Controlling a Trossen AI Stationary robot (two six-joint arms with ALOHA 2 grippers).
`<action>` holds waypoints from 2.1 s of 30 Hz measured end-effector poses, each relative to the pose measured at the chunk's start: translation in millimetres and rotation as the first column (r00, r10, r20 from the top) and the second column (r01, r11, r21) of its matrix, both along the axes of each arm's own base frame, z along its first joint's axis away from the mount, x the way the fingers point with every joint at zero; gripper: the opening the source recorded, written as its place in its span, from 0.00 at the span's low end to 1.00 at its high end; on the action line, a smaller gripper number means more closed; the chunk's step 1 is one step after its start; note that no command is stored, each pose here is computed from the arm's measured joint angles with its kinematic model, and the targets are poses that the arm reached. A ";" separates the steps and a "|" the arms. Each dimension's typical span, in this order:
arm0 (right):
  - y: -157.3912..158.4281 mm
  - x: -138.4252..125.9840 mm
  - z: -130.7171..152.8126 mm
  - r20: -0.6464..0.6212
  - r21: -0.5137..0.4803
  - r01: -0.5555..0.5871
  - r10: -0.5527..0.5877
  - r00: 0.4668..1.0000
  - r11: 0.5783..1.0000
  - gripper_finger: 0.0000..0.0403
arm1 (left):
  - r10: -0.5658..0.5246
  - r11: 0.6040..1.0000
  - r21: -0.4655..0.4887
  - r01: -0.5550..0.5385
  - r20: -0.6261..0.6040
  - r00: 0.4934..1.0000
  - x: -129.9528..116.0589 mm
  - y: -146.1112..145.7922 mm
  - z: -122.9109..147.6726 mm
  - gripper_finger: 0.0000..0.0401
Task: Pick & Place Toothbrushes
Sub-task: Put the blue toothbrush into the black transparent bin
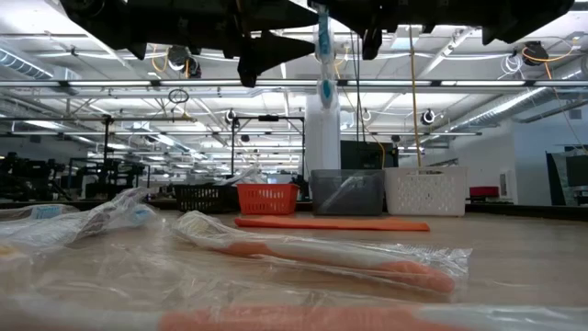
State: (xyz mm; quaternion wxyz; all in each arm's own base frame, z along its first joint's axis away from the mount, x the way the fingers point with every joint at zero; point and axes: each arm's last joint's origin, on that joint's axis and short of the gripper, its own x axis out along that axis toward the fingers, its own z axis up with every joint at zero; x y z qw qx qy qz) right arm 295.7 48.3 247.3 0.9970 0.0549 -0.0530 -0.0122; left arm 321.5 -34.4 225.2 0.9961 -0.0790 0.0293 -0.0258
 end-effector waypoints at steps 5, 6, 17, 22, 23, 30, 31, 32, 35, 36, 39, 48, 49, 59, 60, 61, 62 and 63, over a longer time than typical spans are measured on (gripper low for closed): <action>-9.3 -4.8 0.7 -0.042 -0.008 0.099 -0.099 0.994 0.995 0.04 | 0.000 1.000 -0.017 0.000 -0.001 1.000 0.0 0.0 0.0 0.57; -11.9 -6.2 1.6 -0.038 -0.006 0.109 -0.109 0.993 0.994 0.04 | 0.000 1.000 -0.019 0.000 -0.001 1.000 0.0 -0.1 0.0 0.57; -60.2 -8.8 7.9 0.007 0.027 0.314 -0.314 0.949 0.949 0.04 | -0.002 0.999 -0.052 0.000 -0.036 0.999 -0.4 -1.0 -3.1 0.57; -90.7 -11.6 7.9 0.010 0.064 0.406 -0.408 0.913 0.911 0.04 | -0.001 0.999 -0.051 -0.001 -0.044 0.999 -0.5 -1.0 -4.0 0.57; -97.0 -12.6 8.0 0.011 0.074 0.425 -0.427 0.904 0.902 0.04 | -0.001 0.999 -0.050 -0.001 -0.045 0.999 -0.5 -1.0 -4.1 0.57; -134.8 -21.1 6.9 0.009 0.144 0.529 -0.536 0.844 0.836 0.04 | -0.001 0.999 -0.048 -0.001 -0.055 0.998 -0.6 -1.0 -5.0 0.57; -139.3 -22.0 6.0 0.007 0.146 0.542 -0.548 0.836 0.828 0.04 | -0.001 0.999 -0.047 -0.001 -0.056 0.998 -0.6 -1.0 -5.1 0.57; -143.9 -22.2 4.2 0.005 0.147 0.555 -0.561 0.827 0.819 0.04 | -0.002 0.999 -0.045 -0.001 -0.056 0.998 -0.6 -1.0 -5.1 0.57; -158.0 -23.8 -3.2 -0.026 0.151 0.585 -0.589 0.808 0.796 0.04 | -0.002 0.999 -0.043 -0.001 -0.056 0.998 -0.6 -1.0 -5.1 0.57; -163.2 -23.9 -5.3 -0.021 0.163 0.585 -0.590 0.807 0.794 0.04 | -0.002 0.999 -0.043 -0.001 -0.056 0.998 -0.6 -1.0 -5.1 0.57; -180.8 -23.4 -16.6 -0.029 0.183 0.608 -0.613 0.789 0.773 0.04 | -0.001 0.999 -0.043 -0.001 -0.056 0.998 -0.6 -1.0 -5.1 0.57; -217.8 -31.6 -39.6 -0.071 0.289 0.644 -0.655 0.752 0.708 0.04 | -0.002 1.000 -0.024 0.001 -0.055 0.998 -0.6 -0.9 -5.2 0.57; -218.4 -30.7 -41.6 -0.071 0.296 0.633 -0.644 0.762 0.716 0.04 | -0.001 1.000 -0.021 0.000 -0.055 0.998 -0.6 -0.7 -5.2 0.57; -223.4 -19.3 -68.2 -0.047 0.353 0.590 -0.616 0.787 0.726 0.04 | 0.025 1.000 -0.013 -0.026 -0.063 0.998 -0.6 0.4 -6.0 0.57; -223.5 -19.2 -69.4 -0.052 0.358 0.589 -0.615 0.787 0.724 0.04 | 0.025 1.000 -0.014 -0.026 -0.063 0.998 -0.6 0.4 -6.0 0.57; -223.5 -19.1 -69.6 -0.053 0.362 0.589 -0.615 0.787 0.723 0.04 | 0.025 1.000 -0.013 -0.026 -0.063 0.998 -0.6 0.4 -6.0 0.57; -223.5 -19.2 -69.1 -0.050 0.366 0.587 -0.615 0.787 0.722 0.04 | 0.025 1.000 -0.014 -0.026 -0.063 0.998 -0.6 0.4 -6.0 0.57; -223.4 -19.3 -68.6 -0.047 0.366 0.586 -0.615 0.787 0.723 0.04 | 0.025 1.000 -0.013 -0.026 -0.063 0.998 -0.6 0.3 -6.0 0.57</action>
